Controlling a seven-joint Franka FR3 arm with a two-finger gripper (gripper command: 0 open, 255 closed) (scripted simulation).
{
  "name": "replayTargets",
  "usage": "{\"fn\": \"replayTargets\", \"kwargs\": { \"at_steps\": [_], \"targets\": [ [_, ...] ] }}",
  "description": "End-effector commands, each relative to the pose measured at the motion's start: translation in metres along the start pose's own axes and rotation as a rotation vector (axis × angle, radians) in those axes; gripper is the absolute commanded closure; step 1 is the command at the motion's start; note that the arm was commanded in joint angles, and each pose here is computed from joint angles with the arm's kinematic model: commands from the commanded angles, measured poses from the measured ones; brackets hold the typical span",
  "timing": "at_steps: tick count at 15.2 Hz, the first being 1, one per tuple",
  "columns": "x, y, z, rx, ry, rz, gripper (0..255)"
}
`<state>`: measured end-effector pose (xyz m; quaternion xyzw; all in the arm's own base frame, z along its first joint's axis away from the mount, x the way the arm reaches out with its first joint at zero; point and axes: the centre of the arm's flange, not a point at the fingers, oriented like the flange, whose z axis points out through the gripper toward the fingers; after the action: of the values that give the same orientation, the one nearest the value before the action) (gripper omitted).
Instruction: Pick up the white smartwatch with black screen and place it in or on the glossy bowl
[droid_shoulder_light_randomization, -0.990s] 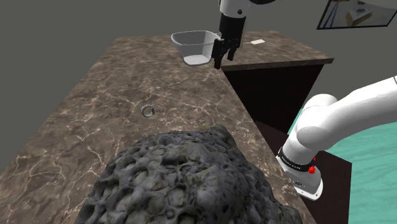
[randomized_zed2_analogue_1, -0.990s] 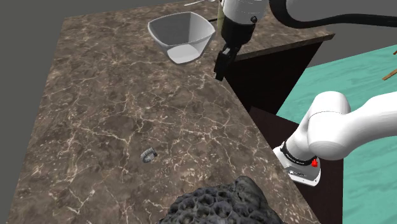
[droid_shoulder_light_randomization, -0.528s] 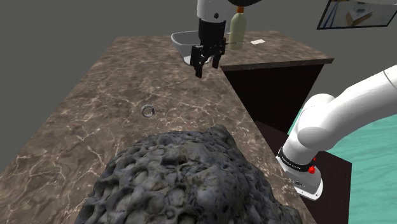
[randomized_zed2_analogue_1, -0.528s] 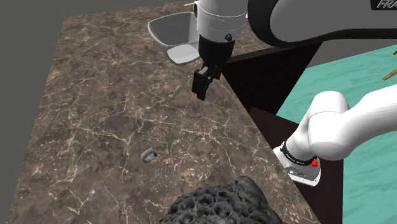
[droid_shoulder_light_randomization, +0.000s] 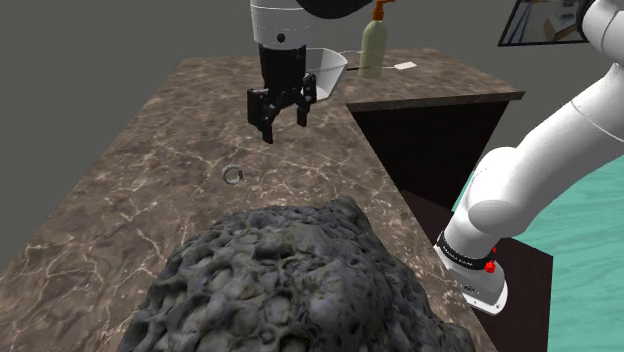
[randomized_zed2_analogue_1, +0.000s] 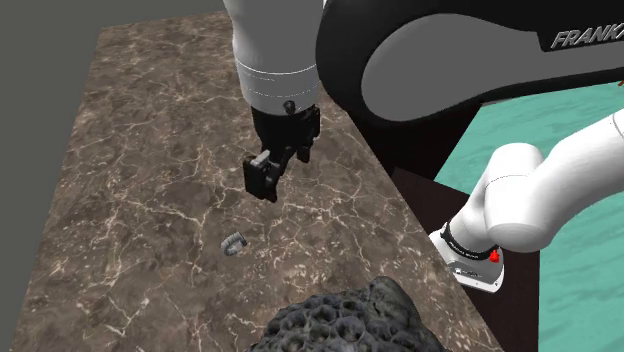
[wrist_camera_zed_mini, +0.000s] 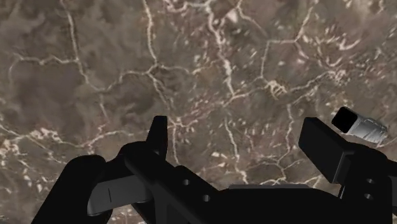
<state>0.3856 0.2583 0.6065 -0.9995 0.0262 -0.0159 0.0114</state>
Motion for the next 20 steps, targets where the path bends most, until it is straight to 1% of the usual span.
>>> {"fn": "replayTargets", "kwargs": {
  "at_steps": [1, 8, 9, 16, 20],
  "targets": [
    [0.002, -0.026, 0.001, 0.006, -0.012, 0.011, 0],
    [0.022, -0.114, 0.007, 0.023, -0.051, 0.042, 0],
    [0.023, -0.119, 0.008, 0.024, -0.053, 0.044, 0],
    [0.021, -0.120, 0.048, 0.024, -0.053, 0.044, 0],
    [0.021, -0.120, 0.048, 0.024, -0.053, 0.044, 0]
  ]
}}
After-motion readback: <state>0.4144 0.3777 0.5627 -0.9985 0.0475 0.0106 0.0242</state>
